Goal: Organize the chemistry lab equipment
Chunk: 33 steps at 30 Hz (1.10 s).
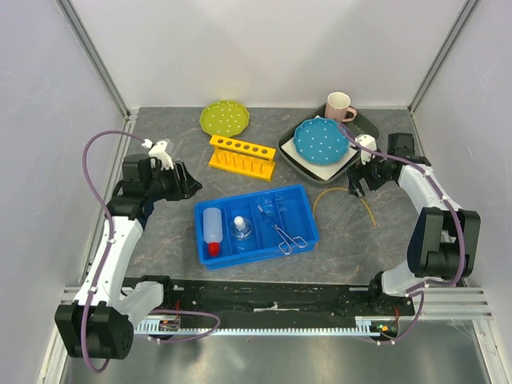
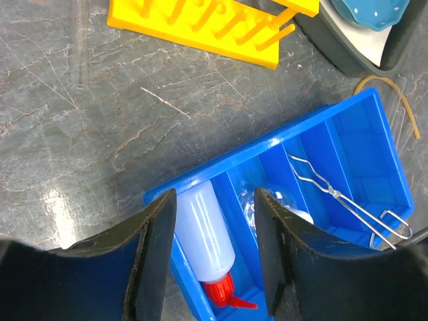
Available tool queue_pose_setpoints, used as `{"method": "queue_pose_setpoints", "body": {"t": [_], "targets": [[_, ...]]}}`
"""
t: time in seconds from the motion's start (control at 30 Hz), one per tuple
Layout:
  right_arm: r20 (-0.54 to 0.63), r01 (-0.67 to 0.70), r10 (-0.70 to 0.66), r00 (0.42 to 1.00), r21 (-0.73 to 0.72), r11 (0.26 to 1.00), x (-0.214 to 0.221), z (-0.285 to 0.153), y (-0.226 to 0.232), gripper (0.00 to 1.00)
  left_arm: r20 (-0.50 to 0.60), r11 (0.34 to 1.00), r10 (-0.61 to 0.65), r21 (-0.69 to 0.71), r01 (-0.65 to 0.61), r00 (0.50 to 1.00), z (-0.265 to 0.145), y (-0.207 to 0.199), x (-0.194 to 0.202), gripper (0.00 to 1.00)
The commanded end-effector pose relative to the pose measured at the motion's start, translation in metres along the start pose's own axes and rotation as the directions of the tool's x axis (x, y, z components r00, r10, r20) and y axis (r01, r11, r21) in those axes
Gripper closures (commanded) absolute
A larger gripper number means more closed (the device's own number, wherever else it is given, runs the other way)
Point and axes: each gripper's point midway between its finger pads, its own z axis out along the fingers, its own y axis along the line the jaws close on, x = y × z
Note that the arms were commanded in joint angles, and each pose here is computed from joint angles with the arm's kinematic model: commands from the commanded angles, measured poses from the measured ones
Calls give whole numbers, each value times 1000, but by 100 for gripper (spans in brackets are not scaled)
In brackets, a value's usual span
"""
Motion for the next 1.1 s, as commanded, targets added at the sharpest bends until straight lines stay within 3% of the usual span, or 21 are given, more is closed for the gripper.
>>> {"method": "queue_pose_setpoints", "body": {"t": [0.0, 0.27, 0.6, 0.8, 1.07], "targets": [[-19, -31, 31, 999, 28, 999, -4, -2, -15, 3, 71, 1000, 22, 7, -22, 997, -7, -3, -6, 43], [-100, -156, 162, 982, 64, 986, 45, -8, -24, 12, 78, 999, 47, -1, -47, 996, -15, 0, 15, 43], [-159, -273, 279, 947, 56, 960, 66, 23, -27, 42, 86, 998, 66, 11, -68, 994, -16, -3, 14, 42], [-179, -297, 305, 935, 71, 952, 77, 32, -29, 55, 79, 998, 62, 26, -64, 995, -15, -4, 15, 42], [-193, -309, 318, 928, 77, 948, 88, 37, -24, 61, 78, 997, 59, 37, -62, 995, -15, -6, 16, 42]]}}
